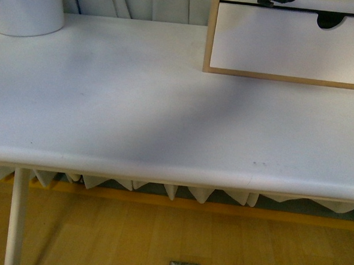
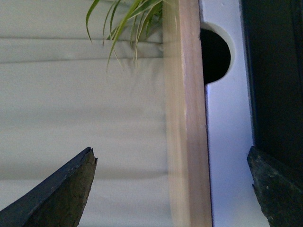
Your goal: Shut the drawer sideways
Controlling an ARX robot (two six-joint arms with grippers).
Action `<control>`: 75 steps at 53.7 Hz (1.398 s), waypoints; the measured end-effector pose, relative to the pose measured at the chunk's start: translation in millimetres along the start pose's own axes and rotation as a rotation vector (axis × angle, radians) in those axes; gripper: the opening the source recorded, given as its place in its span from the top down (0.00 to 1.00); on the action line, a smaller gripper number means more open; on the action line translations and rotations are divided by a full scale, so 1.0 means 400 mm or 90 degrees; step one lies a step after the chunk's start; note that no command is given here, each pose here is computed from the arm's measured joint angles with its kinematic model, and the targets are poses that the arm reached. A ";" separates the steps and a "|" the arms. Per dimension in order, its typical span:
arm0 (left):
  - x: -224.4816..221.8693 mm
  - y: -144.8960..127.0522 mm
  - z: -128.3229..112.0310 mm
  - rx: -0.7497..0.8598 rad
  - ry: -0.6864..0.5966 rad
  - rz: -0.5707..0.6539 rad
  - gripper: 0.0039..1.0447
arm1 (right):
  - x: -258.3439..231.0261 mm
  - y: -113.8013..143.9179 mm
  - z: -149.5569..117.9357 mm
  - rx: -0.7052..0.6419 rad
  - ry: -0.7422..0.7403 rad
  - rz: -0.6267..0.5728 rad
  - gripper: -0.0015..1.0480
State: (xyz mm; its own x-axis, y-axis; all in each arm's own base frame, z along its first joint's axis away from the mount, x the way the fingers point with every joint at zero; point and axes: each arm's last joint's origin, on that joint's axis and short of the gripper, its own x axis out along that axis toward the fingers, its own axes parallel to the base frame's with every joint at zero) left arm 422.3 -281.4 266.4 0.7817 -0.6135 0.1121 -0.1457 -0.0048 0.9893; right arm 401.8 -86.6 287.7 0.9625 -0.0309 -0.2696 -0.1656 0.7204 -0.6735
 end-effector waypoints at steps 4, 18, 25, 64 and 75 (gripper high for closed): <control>0.006 -0.002 0.002 0.000 0.001 0.000 0.06 | 0.006 0.004 0.000 0.007 -0.002 -0.001 0.09; -0.005 -0.004 -0.001 -0.001 0.006 0.005 0.06 | 0.001 0.006 0.004 0.016 -0.007 -0.002 0.09; -0.036 -0.004 -0.013 -0.001 0.013 0.002 0.06 | -0.022 0.012 0.009 0.033 -0.009 0.003 0.09; -0.492 0.028 -0.024 -0.124 0.091 0.053 0.06 | -0.489 0.157 0.041 0.178 -0.128 -0.084 0.09; -0.721 -0.032 -0.043 -0.226 0.223 0.087 0.06 | -0.597 0.262 -0.028 0.272 -0.111 -0.107 0.09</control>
State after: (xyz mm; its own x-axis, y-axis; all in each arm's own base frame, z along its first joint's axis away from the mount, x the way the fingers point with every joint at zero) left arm 209.2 -91.0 223.1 0.9350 -0.2878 0.2072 -0.0936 0.3633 0.9270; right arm 152.2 -11.5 274.0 0.9960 -0.0815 -0.0376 0.0636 0.9362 -0.3458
